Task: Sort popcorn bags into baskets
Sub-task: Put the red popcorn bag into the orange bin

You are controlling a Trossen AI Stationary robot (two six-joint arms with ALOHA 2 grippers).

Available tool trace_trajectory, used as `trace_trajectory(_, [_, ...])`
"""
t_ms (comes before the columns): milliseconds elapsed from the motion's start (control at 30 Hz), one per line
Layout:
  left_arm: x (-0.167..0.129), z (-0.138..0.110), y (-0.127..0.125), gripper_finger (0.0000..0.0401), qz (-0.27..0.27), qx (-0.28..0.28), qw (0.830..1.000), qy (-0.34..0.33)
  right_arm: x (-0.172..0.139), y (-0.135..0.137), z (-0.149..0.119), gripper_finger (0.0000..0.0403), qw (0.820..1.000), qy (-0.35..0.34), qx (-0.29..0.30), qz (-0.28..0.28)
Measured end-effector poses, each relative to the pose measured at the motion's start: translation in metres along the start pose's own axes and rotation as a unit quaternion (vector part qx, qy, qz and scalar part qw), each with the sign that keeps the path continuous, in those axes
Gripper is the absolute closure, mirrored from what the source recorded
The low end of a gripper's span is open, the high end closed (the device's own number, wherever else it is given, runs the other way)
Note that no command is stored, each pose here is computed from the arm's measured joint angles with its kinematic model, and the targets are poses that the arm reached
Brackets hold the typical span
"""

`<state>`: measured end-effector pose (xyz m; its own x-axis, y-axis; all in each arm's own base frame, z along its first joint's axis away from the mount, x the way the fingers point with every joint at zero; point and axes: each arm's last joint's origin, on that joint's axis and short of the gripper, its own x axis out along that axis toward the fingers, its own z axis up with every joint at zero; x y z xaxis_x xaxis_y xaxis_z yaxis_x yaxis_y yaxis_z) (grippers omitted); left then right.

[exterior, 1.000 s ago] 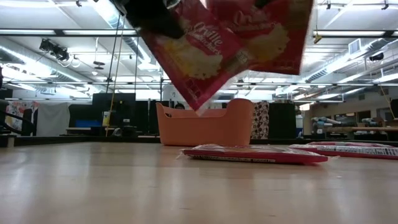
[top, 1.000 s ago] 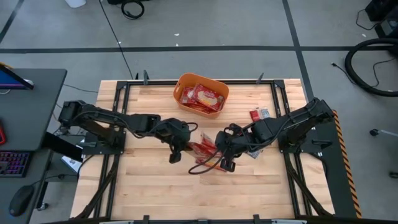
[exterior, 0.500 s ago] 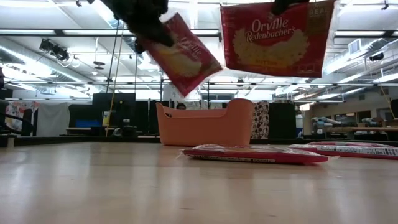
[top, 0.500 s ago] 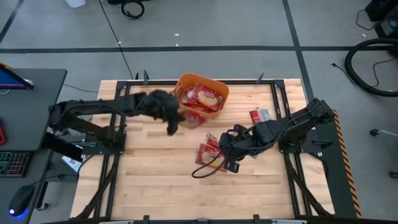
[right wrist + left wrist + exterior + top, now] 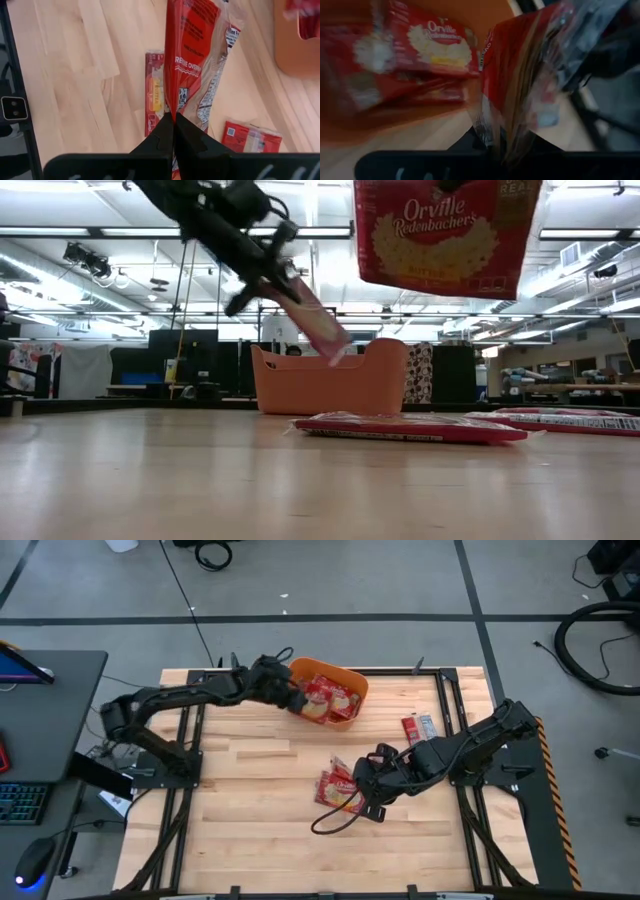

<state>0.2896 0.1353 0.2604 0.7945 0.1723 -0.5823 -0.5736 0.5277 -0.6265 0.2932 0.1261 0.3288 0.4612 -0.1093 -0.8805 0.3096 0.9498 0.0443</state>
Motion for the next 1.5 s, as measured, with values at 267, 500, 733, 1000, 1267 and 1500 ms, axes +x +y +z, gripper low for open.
trace_trajectory(267, [0.033, 0.007, 0.008, 0.0372, -0.012, -0.064, 0.997, -0.045, -0.001, 0.002, -0.001, 0.0394, 1.0, 0.002, -0.007, 0.006])
trace_trajectory(500, [0.043, 0.011, 0.01, 0.0372, 0.034, -0.069, 0.994, -0.082, -0.002, 0.004, -0.003, 0.0394, 1.0, 0.002, -0.029, 0.005])
trace_trajectory(733, [0.051, 0.011, 0.005, 0.0344, 0.075, -0.039, 0.991, -0.101, -0.002, 0.004, -0.003, 0.0393, 0.999, 0.002, -0.042, 0.005])
trace_trajectory(1000, [0.05, 0.012, 0.004, 0.0256, 0.117, 0.012, 0.984, -0.131, -0.002, 0.004, -0.003, 0.0393, 0.999, -0.004, -0.043, 0.004])
trace_trajectory(1267, [0.037, 0.031, -0.015, 0.0235, 0.14, 0.085, 0.97, -0.182, -0.002, 0.004, -0.003, 0.0393, 0.999, -0.006, -0.042, 0.0])
trace_trajectory(1500, [0.016, 0.051, -0.049, 0.0235, 0.222, 0.201, 0.932, -0.205, -0.002, 0.004, -0.002, 0.0393, 1.0, -0.009, -0.029, -0.004])
